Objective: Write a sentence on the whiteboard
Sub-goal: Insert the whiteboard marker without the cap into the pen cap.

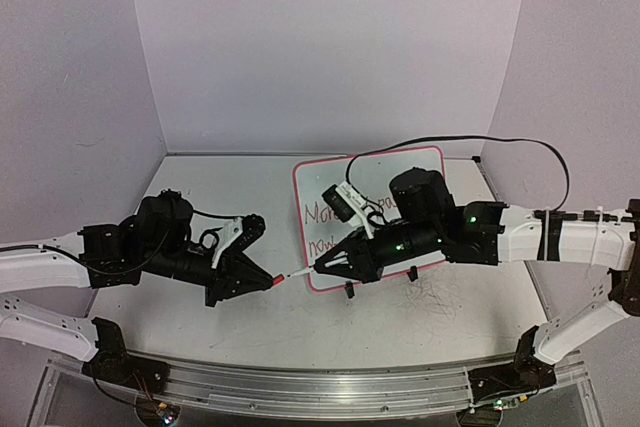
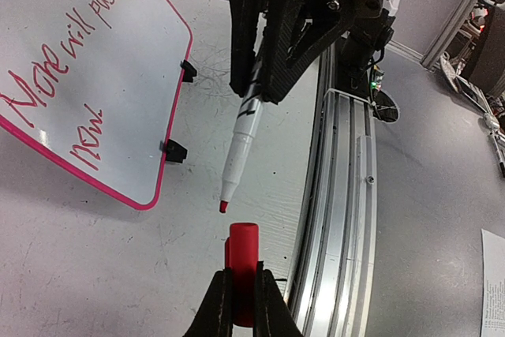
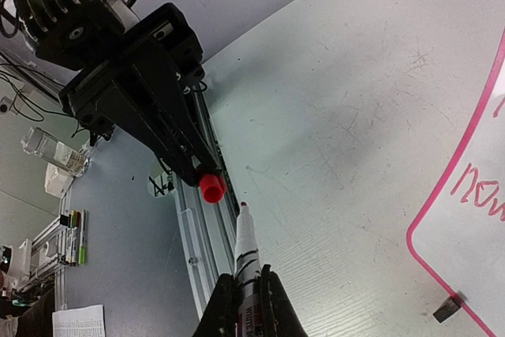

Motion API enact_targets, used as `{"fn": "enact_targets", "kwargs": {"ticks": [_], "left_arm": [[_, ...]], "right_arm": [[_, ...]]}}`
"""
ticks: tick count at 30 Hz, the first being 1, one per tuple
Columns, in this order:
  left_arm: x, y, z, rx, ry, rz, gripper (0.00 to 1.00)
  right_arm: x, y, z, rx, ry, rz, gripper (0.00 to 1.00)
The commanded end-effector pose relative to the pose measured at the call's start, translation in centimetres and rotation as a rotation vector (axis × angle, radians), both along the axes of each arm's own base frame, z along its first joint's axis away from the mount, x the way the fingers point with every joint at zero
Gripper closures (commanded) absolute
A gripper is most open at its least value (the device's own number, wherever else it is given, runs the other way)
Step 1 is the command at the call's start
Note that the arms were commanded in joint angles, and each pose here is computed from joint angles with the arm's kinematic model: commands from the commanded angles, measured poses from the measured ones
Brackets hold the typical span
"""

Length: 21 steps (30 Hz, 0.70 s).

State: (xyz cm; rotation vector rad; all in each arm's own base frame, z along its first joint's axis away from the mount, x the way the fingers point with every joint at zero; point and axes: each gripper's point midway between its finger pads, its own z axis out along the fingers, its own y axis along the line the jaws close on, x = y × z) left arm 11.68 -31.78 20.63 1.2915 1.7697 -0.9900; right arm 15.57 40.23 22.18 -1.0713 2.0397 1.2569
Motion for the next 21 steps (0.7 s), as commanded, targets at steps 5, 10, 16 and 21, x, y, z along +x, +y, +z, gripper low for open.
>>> {"fn": "enact_targets", "kwargs": {"ticks": [5, 10, 16, 21], "left_arm": [[-0.3, -0.6, 0.7, -0.011, -0.019, -0.034, 1.0], [-0.4, -0.6, 0.8, -0.013, -0.021, -0.038, 1.0], [-0.5, -0.6, 0.8, -0.015, -0.021, -0.041, 1.0], [-0.5, -0.6, 0.8, -0.014, -0.022, -0.039, 1.0]], "right_arm": [[0.0, 0.9, 3.2, 0.101, -0.047, 0.037, 1.0], [-0.1, 1.0, 3.3, 0.11, -0.044, 0.044, 1.0], [-0.2, 1.3, 2.7, 0.104, -0.022, 0.058, 1.0], [-0.4, 1.2, 2.1, 0.096, -0.011, 0.061, 1.0]]}}
